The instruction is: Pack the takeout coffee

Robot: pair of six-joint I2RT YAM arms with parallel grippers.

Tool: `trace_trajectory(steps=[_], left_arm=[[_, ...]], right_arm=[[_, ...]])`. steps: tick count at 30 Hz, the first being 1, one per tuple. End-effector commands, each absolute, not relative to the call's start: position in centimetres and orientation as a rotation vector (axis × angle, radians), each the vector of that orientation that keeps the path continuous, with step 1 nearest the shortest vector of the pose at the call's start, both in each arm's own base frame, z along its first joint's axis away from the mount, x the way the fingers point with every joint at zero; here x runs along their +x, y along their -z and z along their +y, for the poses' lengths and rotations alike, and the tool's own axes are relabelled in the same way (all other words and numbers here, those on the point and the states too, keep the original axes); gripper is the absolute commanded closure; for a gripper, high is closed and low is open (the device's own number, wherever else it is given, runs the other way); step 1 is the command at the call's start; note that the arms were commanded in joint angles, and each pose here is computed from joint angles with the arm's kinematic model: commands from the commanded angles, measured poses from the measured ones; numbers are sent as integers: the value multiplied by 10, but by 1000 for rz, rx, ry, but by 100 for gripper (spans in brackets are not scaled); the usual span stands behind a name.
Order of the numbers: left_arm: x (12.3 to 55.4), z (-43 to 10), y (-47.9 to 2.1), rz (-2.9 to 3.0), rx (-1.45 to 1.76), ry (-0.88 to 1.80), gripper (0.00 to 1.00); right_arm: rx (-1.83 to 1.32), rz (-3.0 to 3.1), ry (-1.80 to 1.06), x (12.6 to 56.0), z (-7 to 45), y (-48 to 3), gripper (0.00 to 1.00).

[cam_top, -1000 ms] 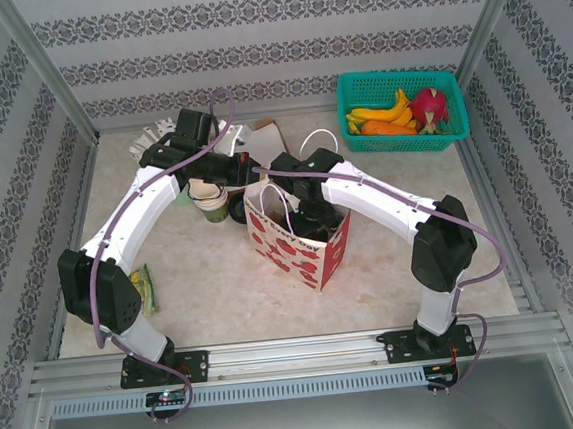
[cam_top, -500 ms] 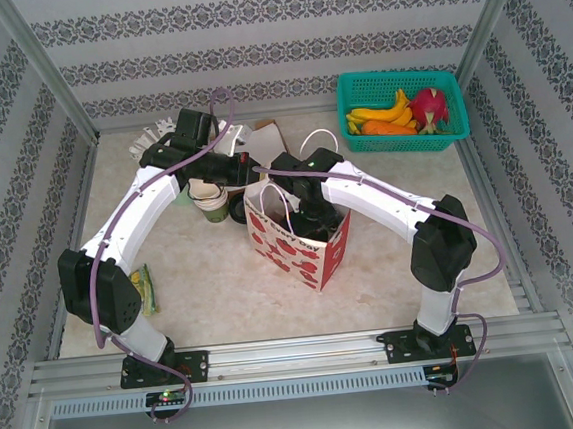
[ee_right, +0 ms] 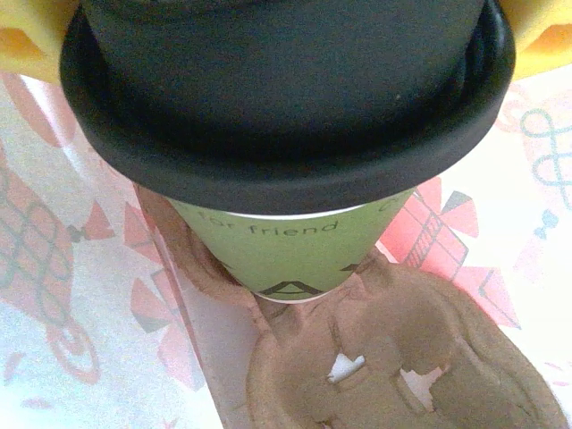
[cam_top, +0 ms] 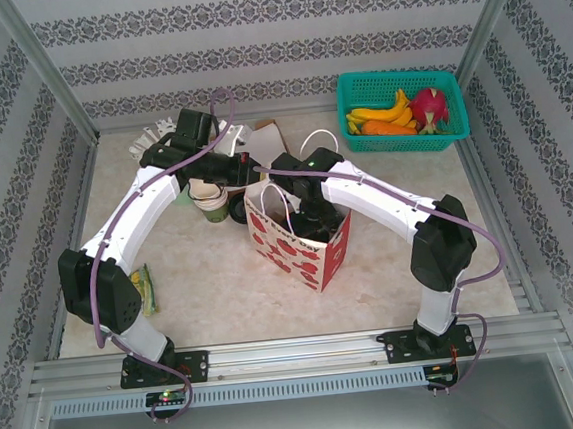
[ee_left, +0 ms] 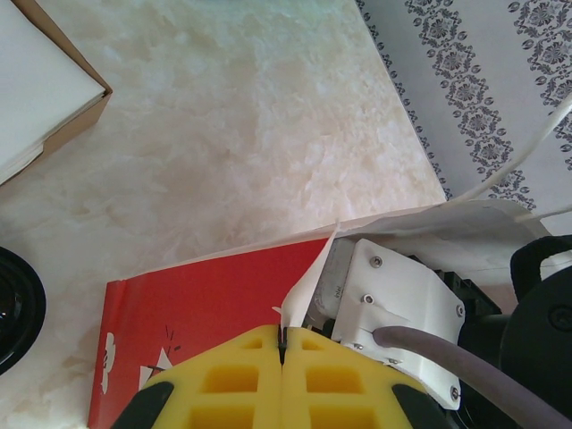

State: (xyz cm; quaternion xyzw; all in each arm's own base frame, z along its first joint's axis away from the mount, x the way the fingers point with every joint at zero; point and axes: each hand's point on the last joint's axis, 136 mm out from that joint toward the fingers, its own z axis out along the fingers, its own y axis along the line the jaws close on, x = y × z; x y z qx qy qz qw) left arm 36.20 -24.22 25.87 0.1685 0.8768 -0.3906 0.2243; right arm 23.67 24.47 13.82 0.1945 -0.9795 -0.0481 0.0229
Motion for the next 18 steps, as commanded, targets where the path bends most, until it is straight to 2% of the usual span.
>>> trace_trajectory(steps=[1, 18], left_arm=[[367, -242, -258, 2415, 482, 1070, 100], [366, -243, -257, 2419, 490, 1075, 100]], right_arm=[[565, -2983, 93, 222, 232, -145, 38], [566, -3032, 99, 224, 232, -167, 38]])
